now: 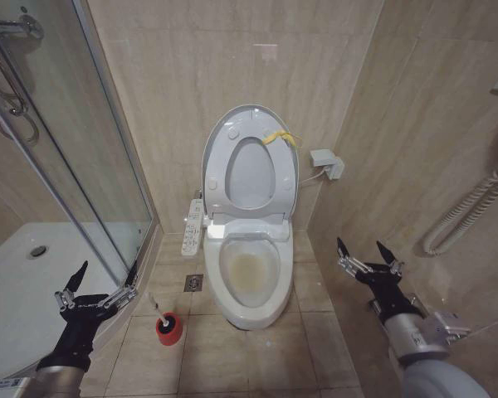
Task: Open the toilet lid, clean the toilet bowl with a toilet brush, close the toilet lid, and flush.
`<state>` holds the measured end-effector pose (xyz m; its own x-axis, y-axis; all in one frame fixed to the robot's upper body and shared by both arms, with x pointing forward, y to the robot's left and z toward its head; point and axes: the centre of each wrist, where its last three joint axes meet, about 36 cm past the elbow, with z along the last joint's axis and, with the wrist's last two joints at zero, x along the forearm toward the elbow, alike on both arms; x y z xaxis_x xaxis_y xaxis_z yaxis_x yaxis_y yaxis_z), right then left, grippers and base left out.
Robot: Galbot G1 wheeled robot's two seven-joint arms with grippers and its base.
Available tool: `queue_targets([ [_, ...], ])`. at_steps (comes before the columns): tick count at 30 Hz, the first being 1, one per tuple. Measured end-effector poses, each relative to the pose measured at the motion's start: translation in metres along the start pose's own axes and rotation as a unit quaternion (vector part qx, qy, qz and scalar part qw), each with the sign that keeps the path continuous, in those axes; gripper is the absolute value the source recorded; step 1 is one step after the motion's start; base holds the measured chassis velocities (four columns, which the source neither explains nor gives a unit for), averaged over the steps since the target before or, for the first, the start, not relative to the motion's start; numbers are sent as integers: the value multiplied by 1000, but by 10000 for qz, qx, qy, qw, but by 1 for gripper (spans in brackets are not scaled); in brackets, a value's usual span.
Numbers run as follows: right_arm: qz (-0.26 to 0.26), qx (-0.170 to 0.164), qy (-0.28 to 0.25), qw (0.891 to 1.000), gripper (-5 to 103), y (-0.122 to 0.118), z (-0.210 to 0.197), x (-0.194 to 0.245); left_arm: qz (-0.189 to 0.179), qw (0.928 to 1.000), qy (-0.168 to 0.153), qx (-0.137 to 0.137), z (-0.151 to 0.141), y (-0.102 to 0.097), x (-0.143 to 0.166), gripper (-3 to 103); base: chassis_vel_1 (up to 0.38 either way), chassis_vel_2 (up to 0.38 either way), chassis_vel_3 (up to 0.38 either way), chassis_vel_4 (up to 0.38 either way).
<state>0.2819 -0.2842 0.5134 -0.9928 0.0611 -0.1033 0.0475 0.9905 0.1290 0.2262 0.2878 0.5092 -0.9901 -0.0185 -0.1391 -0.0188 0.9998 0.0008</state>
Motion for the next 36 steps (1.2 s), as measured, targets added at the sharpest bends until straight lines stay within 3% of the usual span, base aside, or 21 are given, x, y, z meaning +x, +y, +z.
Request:
queue_targets([
  [8, -16, -98, -18, 9999, 100, -13, 8, -38, 0, 10000, -1, 0, 0, 0, 0, 100, 0, 0, 0, 0],
  [14, 22, -355, -170, 9992, 100, -15, 13, -120, 0, 10000, 0, 0, 0, 0, 0, 100, 0, 0, 0, 0],
  [20, 18, -331, -395, 9987, 100, -15, 11, -182, 0, 10000, 0, 1, 0, 0, 0, 100, 0, 0, 0, 0],
  [27, 300, 15, -750, 9967, 100, -12, 14, -259, 1, 10000, -1, 0, 0, 0, 0, 100, 0, 0, 0, 0],
  [36, 480, 543, -1076, 9915, 100, 14, 15, -346, 0, 10000, 0, 0, 0, 0, 0, 100, 0, 0, 0, 0],
])
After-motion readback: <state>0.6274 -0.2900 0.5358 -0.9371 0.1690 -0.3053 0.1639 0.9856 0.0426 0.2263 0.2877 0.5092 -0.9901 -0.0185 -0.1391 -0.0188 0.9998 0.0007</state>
